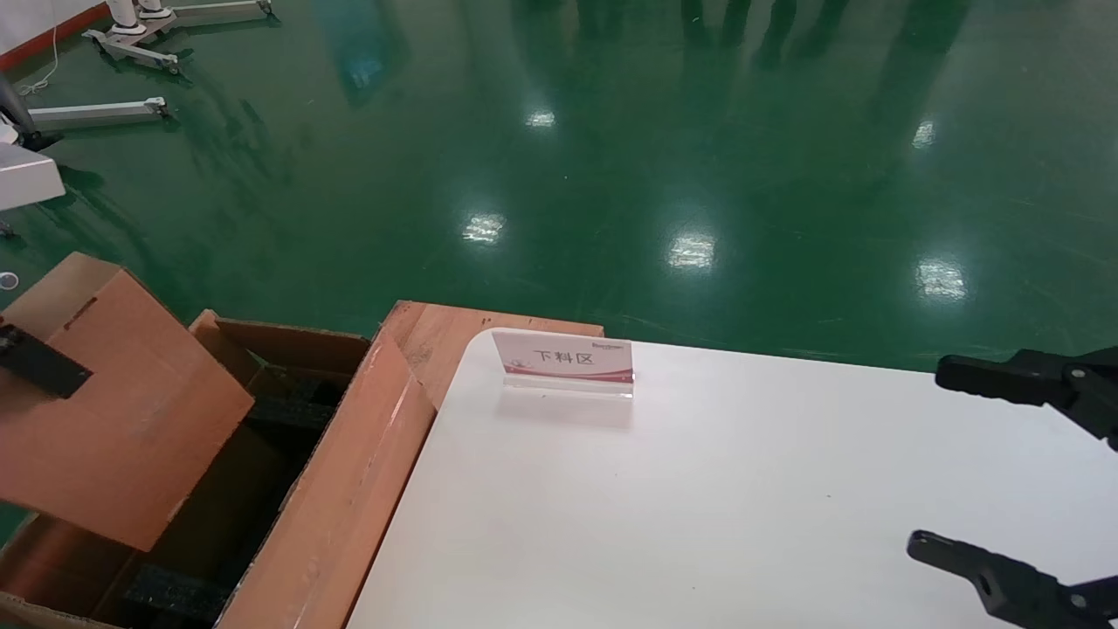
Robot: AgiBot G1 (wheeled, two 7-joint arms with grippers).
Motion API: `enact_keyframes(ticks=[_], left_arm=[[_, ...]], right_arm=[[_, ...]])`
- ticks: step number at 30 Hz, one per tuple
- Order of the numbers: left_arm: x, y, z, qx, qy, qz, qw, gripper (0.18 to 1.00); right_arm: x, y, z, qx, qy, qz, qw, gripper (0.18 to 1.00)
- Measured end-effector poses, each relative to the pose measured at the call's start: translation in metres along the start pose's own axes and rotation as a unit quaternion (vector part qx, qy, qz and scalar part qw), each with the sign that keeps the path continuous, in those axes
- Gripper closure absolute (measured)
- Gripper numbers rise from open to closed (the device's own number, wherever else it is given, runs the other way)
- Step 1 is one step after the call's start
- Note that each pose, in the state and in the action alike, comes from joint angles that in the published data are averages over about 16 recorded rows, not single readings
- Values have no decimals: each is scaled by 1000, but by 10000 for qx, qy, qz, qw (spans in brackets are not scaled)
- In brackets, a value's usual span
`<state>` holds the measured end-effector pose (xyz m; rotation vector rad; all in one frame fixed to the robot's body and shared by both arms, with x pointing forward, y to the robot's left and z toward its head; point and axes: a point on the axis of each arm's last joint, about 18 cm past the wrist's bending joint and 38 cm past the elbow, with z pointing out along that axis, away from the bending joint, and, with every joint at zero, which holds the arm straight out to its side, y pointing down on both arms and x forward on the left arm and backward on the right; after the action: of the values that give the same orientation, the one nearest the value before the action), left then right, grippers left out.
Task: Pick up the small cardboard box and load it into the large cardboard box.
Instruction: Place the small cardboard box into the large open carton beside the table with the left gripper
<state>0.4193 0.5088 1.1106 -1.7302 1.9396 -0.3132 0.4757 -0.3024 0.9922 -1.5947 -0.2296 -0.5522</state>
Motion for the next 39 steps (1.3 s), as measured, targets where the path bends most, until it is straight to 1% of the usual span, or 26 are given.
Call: enact_keyframes(ticks=[5,11,17,28,39], left_arm=[[4,0,20,-45,76,-66,9999,956],[9,3,44,-118,134,-152,9997,957],[14,10,63,-169,122,-184,9996,958],[17,20,99,-207,-75,-156,9996,959],[8,22,124,-192,-321,-193,9991,960]], right_arm=[[0,0,0,0,0,0,10000,312],[0,0,0,0,0,0,10000,239],[0,0,0,0,0,0,10000,197],[0,0,0,0,0,0,10000,179],[0,0,0,0,0,0,10000,178]])
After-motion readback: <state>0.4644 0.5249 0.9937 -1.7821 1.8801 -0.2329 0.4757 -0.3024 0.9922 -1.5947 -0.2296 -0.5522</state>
